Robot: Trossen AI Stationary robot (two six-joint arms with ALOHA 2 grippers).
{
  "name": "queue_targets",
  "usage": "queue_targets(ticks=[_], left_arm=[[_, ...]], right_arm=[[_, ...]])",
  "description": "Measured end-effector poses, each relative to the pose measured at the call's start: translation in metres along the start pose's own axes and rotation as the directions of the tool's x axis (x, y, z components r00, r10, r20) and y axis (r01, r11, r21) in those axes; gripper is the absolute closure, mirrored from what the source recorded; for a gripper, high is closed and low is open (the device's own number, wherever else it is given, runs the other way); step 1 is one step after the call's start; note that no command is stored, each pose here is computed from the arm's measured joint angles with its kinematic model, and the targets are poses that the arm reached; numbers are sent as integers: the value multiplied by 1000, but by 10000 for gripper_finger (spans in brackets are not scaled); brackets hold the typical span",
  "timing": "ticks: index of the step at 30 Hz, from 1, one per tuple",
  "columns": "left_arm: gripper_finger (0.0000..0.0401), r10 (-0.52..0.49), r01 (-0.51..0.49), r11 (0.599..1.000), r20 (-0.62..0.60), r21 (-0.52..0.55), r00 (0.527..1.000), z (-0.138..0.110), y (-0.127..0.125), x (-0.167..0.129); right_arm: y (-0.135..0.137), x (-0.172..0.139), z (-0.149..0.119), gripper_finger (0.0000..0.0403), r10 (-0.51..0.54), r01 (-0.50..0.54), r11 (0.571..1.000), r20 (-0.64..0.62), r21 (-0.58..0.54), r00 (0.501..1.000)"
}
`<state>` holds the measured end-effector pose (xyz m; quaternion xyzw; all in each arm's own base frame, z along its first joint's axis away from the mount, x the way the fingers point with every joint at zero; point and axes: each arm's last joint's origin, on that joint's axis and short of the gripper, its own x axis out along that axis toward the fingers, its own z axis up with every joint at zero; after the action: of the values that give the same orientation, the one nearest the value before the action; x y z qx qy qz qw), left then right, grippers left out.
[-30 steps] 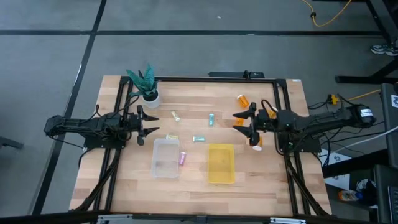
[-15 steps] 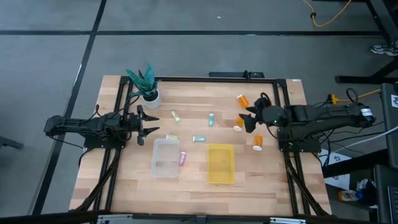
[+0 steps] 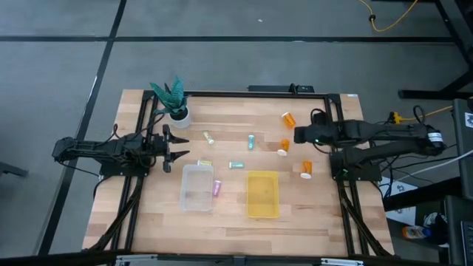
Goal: Pick and place medicine bottles into bin by pill shape (circle, oval)
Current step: Put the top middle orange pill bottle into the yellow bin
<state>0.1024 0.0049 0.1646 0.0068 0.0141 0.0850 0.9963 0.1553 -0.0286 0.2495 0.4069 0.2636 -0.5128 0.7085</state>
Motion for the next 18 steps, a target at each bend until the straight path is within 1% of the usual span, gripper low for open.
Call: queue_targets(ticks=[2,4,6,9,11,12,16,18], left_arm=[[211,0,0,1000,8,-1,1000,1,0,0],[211,0,0,1000,8,-1,1000,1,0,0],[211,0,0,1000,9,-1,1000,1,0,0],[211,0,0,1000,8,-1,1000,1,0,0],[211,1,-1,1000,8,-1,1000,1,0,0],[211,0,0,1000,8,-1,1000,1,0,0],[211,4,-4,1000,7,0,1000,1,0,0],[211,3,-3,1000,6,-1,1000,1,0,0]], right_arm=[[2,9,5,138,-36,36,999,-4,18,999],[5,19,11,138,-55,55,998,2,9,998],[9,29,18,138,-50,50,998,10,-26,999],[17,46,29,138,-15,14,996,-8,-90,1000],[19,58,35,138,-10,8,992,-21,-127,1000],[19,64,39,138,-20,17,989,-23,-144,1000],[12,90,48,138,-126,115,975,-44,-191,991],[8,101,51,138,-166,148,964,-67,-223,984]])
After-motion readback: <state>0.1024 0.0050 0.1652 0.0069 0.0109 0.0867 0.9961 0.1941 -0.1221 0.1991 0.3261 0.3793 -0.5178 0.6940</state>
